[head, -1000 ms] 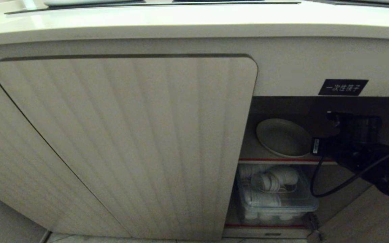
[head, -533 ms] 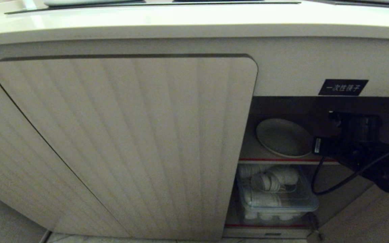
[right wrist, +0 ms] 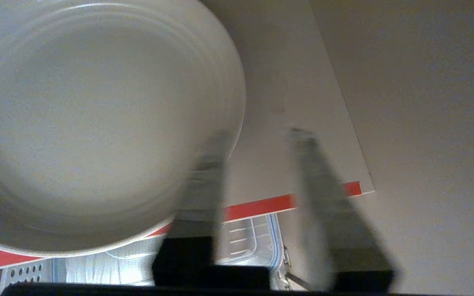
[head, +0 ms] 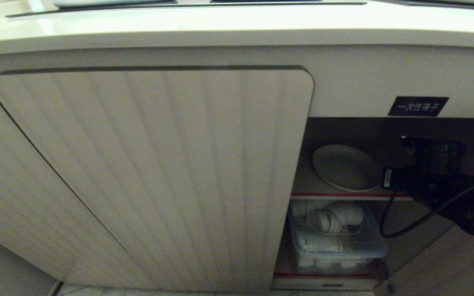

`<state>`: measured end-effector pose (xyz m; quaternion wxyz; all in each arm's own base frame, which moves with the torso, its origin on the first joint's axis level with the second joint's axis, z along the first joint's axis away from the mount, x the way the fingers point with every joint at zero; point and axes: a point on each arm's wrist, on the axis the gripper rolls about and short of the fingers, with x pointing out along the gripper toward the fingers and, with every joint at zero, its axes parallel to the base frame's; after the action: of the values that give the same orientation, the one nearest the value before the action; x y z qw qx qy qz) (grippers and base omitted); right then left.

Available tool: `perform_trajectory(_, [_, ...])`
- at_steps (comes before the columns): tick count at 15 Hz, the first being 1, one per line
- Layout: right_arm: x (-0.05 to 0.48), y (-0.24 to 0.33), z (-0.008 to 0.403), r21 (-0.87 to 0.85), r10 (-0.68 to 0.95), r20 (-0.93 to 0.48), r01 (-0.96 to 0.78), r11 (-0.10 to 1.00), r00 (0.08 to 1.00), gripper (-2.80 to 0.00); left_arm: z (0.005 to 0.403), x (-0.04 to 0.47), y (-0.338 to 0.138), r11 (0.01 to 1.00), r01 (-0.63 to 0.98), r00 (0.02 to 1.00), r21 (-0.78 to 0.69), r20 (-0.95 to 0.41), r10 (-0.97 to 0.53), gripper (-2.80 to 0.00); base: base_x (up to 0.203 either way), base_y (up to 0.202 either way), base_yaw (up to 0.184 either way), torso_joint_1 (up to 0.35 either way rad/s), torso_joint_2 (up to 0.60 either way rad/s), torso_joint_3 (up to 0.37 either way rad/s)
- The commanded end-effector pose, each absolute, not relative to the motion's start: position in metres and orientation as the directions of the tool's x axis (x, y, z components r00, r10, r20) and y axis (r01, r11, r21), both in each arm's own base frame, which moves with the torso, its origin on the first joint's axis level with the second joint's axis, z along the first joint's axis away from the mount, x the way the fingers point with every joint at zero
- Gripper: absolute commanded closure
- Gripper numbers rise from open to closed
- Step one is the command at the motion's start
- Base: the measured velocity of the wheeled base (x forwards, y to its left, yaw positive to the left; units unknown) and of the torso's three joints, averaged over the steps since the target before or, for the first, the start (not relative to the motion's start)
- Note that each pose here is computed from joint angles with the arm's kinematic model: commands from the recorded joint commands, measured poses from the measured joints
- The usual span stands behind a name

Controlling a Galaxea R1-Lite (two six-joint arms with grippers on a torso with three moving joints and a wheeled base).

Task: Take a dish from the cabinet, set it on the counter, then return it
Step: Take the plate from the cabinet

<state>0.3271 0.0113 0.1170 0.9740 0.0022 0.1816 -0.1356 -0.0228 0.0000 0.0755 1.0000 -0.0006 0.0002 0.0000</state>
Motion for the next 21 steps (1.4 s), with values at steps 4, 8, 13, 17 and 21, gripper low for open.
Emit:
perform_trajectory(4, [0.3281,0.0115,0.1207,-0.041,-0.265,-0.335,0.267,0.963,0.904,-2.8,0.0755,-0.0228,0.0,1.0,0.0,1.0,-0.002,0.0,0.0,0.0,0.0,0.0,0.0,0.0,0.0,0.0])
perform_trajectory(8, [0.3276,0.0115,0.1216,-0.038,-0.266,-0.33,0.268,0.963,0.906,-2.8,0.0755,-0.0228,0.0,1.0,0.0,1.0,-0.002,0.0,0.0,0.0,0.0,0.0,0.0,0.0,0.0,0.0])
perform_trajectory(13, [0.3271,0.0115,0.122,-0.037,-0.266,-0.326,0.269,0.963,0.907,-2.8,0.0755,-0.0228,0.0,1.0,0.0,1.0,-0.002,0.0,0.0,0.0,0.0,0.0,0.0,0.0,0.0,0.0])
perform_trajectory(17, [0.3271,0.0114,0.1235,-0.035,-0.265,-0.321,0.269,0.963,0.909,-2.8,0.0755,-0.0228,0.0,1.0,0.0,1.0,-0.002,0.0,0.0,0.0,0.0,0.0,0.0,0.0,0.0,0.0])
perform_trajectory(21, [0.3269,0.0111,0.1243,-0.038,-0.282,-0.315,0.285,0.958,0.906,-2.8,0.0755,-0.0228,0.0,1.0,0.0,1.0,-0.002,0.0,0.0,0.0,0.0,0.0,0.0,0.0,0.0,0.0])
